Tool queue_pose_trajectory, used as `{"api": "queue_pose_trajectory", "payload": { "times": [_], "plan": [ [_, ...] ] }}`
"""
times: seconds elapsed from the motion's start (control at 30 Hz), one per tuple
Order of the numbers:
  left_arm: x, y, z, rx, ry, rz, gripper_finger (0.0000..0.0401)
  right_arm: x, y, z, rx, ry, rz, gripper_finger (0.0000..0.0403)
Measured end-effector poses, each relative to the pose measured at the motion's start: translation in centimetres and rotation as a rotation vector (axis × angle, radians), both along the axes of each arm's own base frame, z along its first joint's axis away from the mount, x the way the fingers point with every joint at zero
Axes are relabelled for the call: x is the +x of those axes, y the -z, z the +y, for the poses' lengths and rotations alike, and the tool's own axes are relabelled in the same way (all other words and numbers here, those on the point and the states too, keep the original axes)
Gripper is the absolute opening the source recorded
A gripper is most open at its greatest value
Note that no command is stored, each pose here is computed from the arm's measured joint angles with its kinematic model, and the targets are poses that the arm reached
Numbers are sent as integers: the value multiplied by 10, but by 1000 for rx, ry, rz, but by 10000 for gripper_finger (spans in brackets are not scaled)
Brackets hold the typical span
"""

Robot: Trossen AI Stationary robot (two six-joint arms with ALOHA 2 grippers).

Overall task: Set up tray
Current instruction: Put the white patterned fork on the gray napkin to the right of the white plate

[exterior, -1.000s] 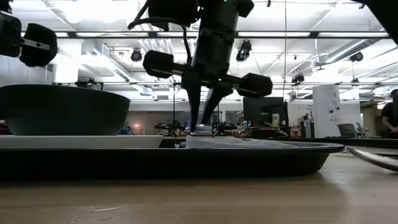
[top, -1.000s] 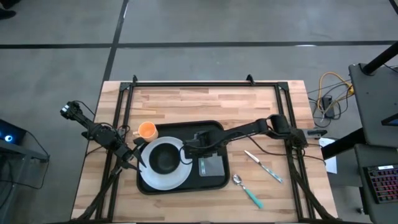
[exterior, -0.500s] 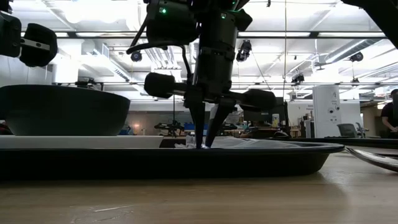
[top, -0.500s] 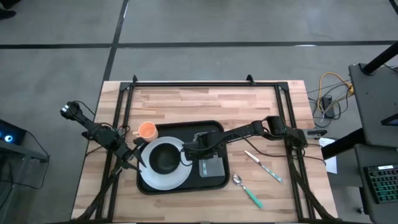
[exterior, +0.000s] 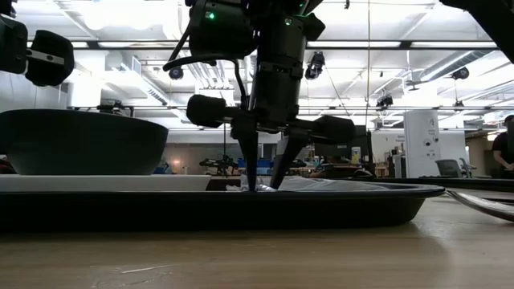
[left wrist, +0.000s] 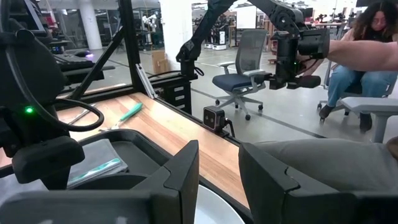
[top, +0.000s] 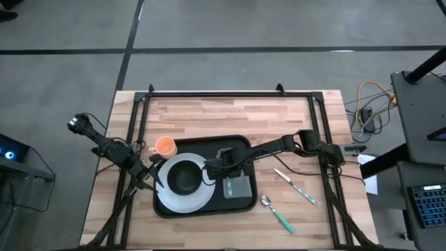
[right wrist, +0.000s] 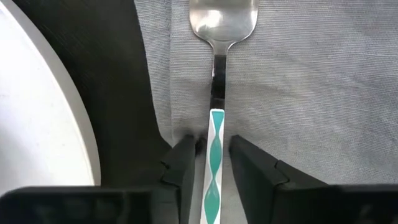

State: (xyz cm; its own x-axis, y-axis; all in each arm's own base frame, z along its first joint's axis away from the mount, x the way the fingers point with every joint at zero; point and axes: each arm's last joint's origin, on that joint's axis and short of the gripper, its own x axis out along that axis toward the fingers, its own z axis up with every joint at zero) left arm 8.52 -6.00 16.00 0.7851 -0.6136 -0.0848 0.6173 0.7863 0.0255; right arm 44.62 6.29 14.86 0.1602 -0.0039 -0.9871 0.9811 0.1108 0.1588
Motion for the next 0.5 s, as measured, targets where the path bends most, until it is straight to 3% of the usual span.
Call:
{"api": "queue_pose_trajectory", "payload": {
  "times": [0.23,0.5],
  "plan": [
    [0,0,0,0,0,0,96,0,0,0,0,2,-1,106],
    [0,0,0,0,0,0,96,0,0,0,-1,-6,0,69]
  ]
}}
